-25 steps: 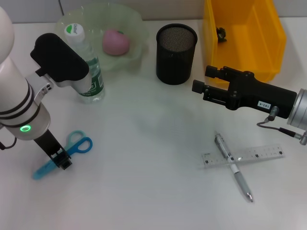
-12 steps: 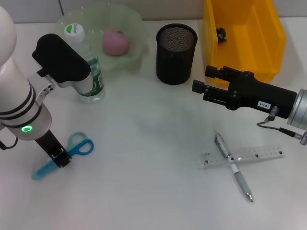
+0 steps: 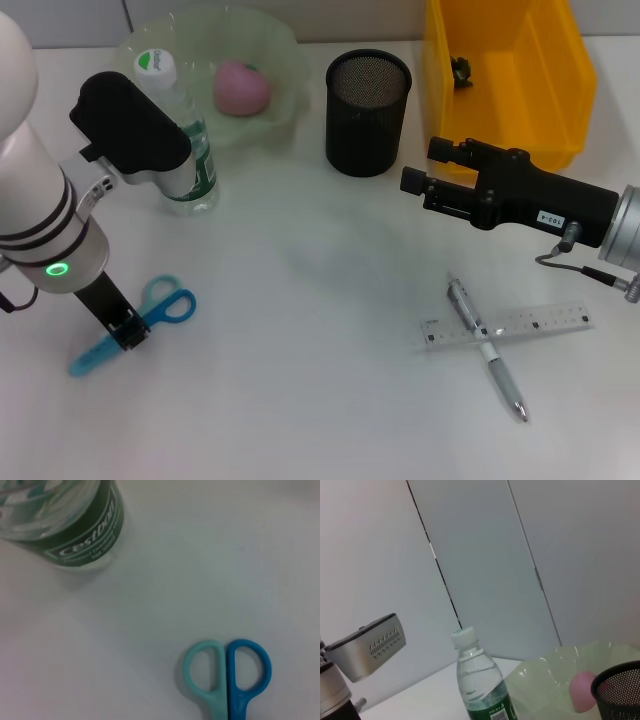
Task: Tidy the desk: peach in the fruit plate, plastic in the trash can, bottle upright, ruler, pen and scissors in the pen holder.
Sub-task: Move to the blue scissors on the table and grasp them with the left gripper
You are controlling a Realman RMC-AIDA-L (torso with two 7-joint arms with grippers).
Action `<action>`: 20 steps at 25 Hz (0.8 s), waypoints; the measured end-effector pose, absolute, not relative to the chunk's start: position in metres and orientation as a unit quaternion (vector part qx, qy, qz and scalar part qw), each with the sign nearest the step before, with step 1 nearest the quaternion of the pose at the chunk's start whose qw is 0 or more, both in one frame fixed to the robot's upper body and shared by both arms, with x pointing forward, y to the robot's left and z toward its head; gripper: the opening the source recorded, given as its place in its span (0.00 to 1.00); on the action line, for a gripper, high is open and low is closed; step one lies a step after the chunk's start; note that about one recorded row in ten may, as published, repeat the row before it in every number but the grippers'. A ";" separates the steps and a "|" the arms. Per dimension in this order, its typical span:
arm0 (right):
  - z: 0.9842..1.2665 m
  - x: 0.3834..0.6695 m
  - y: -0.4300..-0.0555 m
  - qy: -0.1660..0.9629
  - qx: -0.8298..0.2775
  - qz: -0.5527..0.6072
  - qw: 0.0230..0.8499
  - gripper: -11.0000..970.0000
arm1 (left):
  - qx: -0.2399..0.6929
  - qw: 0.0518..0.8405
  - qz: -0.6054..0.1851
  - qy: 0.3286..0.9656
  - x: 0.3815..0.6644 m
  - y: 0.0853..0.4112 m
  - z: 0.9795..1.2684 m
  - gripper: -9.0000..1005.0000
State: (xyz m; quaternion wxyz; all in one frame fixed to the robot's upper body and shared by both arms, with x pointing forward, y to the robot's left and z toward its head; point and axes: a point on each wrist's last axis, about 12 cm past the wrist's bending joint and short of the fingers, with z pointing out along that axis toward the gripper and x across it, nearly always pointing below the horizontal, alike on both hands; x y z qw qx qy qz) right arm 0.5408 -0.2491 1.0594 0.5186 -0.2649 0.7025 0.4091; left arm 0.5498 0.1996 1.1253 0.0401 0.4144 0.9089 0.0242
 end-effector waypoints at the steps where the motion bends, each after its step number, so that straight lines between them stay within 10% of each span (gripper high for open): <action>1: 1.059 0.541 -0.249 0.702 -0.265 0.409 0.519 0.74 | 0.415 0.042 0.024 0.909 0.550 0.199 1.126 0.25; 20: 1.061 0.542 -0.249 0.700 -0.261 0.410 0.523 0.74 | 0.418 0.046 0.023 0.907 0.551 0.196 1.133 0.24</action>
